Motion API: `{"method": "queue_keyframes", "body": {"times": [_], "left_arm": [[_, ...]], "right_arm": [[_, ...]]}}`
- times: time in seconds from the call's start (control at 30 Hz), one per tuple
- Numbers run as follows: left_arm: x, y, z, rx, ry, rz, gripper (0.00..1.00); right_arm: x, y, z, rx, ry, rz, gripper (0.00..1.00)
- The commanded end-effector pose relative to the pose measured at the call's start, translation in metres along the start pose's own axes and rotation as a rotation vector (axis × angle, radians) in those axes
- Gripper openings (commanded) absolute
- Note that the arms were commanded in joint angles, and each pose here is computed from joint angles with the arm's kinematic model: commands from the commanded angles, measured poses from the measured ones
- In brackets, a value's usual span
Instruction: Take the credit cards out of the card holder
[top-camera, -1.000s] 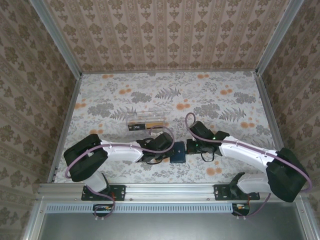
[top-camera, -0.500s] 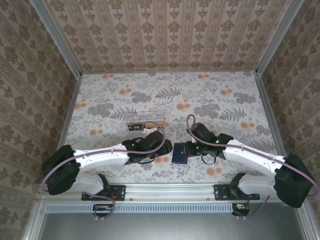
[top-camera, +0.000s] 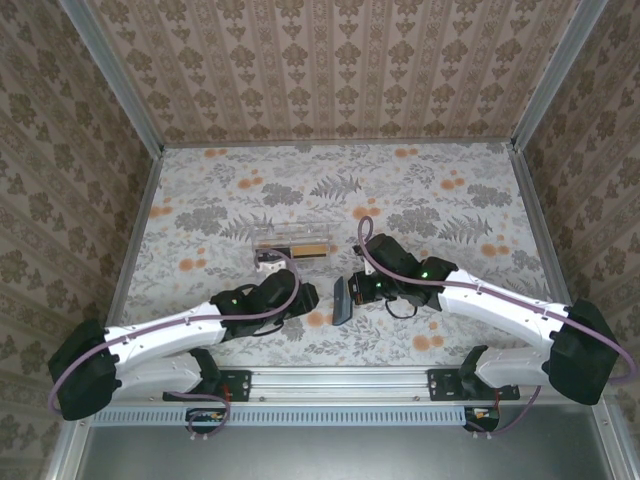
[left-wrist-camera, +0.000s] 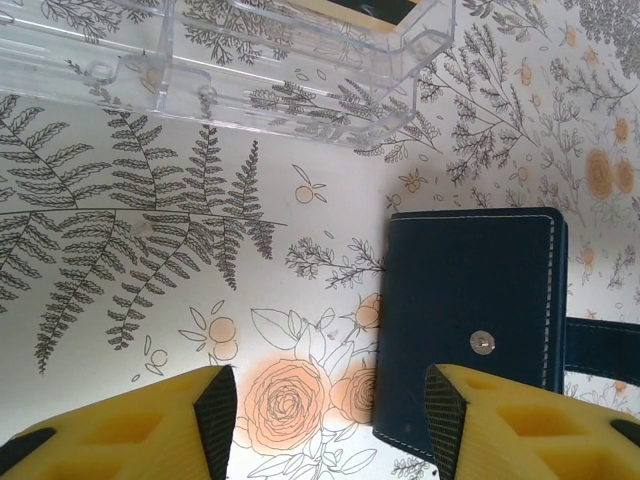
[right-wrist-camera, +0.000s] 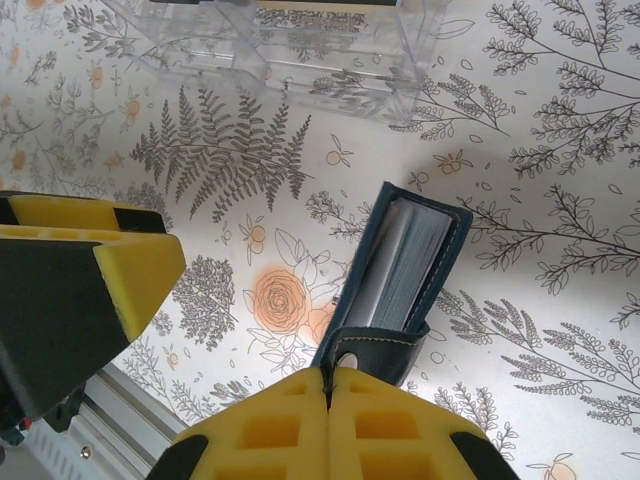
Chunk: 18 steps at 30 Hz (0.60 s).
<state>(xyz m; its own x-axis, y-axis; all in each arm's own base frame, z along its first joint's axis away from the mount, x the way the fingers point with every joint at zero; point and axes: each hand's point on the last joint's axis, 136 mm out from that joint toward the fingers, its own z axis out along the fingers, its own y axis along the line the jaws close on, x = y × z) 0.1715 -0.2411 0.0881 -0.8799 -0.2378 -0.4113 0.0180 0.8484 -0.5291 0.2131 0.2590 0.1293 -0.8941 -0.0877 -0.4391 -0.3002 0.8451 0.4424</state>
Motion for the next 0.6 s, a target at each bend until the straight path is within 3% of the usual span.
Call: {"method": "queue_keyframes", "body": {"times": [0.0,0.3,0.57], "left_arm": [[-0.002,0.001,0.000,-0.007,-0.004,0.040,0.54],[-0.004,-0.004,0.000,-0.015,-0.001,0.053,0.55],[-0.003,-0.008,0.001,0.007,0.003,0.072,0.54]], "right_arm": [[0.000,-0.010,-0.004,0.053,0.004,-0.001,0.00],[-0.024,0.031,0.003,-0.047,0.002,-0.031,0.00],[-0.014,0.005,0.005,0.036,0.002,-0.020,0.00]]}}
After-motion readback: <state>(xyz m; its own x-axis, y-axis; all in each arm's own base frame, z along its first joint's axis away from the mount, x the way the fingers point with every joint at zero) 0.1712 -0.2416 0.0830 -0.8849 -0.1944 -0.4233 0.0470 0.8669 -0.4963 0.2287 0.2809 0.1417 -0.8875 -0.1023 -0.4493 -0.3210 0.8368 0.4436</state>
